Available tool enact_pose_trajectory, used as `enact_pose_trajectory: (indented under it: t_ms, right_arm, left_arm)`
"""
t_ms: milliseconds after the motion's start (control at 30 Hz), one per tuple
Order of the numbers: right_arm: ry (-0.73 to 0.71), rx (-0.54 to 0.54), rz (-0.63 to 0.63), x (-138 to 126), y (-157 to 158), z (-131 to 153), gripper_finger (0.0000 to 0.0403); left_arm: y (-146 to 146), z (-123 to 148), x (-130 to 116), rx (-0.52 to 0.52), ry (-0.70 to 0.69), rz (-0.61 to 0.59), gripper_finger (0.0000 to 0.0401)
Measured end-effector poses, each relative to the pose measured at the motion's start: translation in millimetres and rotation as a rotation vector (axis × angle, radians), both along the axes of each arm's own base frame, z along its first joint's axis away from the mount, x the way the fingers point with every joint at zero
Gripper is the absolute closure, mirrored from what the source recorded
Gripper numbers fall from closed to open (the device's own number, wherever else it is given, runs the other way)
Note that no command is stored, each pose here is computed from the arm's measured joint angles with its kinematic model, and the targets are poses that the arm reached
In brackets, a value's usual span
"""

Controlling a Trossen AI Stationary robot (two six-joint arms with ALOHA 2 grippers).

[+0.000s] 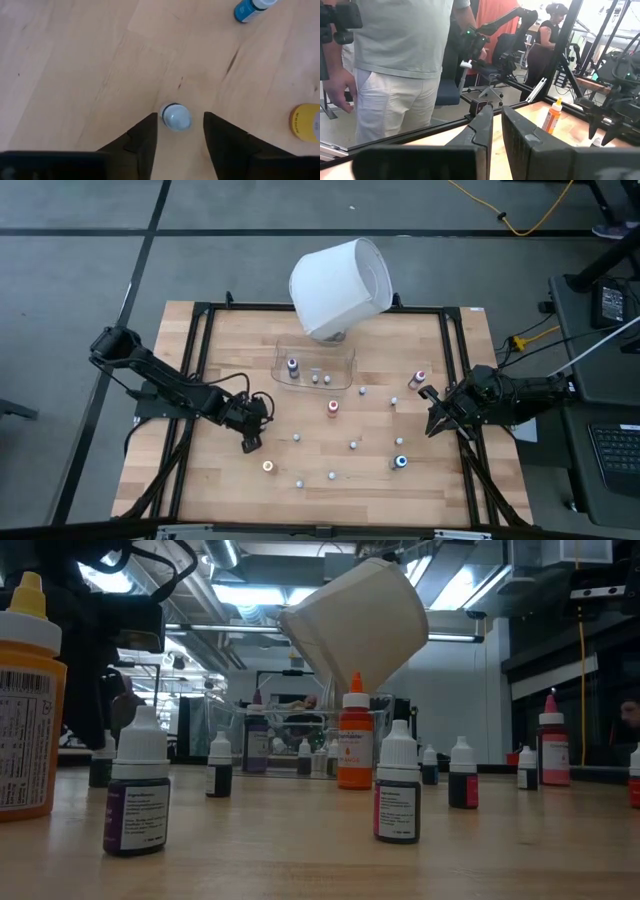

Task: Pick & Place food coloring
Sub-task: Put the bottom small green food coloring bottle into the container

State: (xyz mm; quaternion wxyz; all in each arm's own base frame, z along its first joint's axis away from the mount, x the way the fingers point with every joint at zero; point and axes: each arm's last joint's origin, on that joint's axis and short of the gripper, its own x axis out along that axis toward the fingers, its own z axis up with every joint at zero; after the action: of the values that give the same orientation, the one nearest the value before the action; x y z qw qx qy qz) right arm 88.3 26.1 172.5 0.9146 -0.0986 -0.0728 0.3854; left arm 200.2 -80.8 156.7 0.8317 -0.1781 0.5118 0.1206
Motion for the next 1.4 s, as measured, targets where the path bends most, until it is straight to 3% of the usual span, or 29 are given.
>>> enact_pose_trajectory:
  t_ms: [433,667,867,1167,1400]
  right_arm:
    - [0.0,0.0,0.0,0,0,0,0.0359]
    - [0.0,0.0,0.0,0,0,0,0.0359]
    - [0.0,0.0,0.0,0,0,0,0.0359]
    - [0.0,0.0,0.0,0,0,0,0.0359]
    - [-0.001,0.0,0.0,0,0,0,0.0359]
  left_arm:
    - [0,0,0,0.005,-0.006,-0.005,0.0345]
    - [-1,6,5,0.004,-0.057,-0.012,0.035]
    - [8,40,16,0.034,-0.153,-0.014,0.0353]
    - [54,112,36,0.141,-0.219,-0.02,0.0354]
    - [95,134,49,0.193,-0.232,-0.039,0.0353]
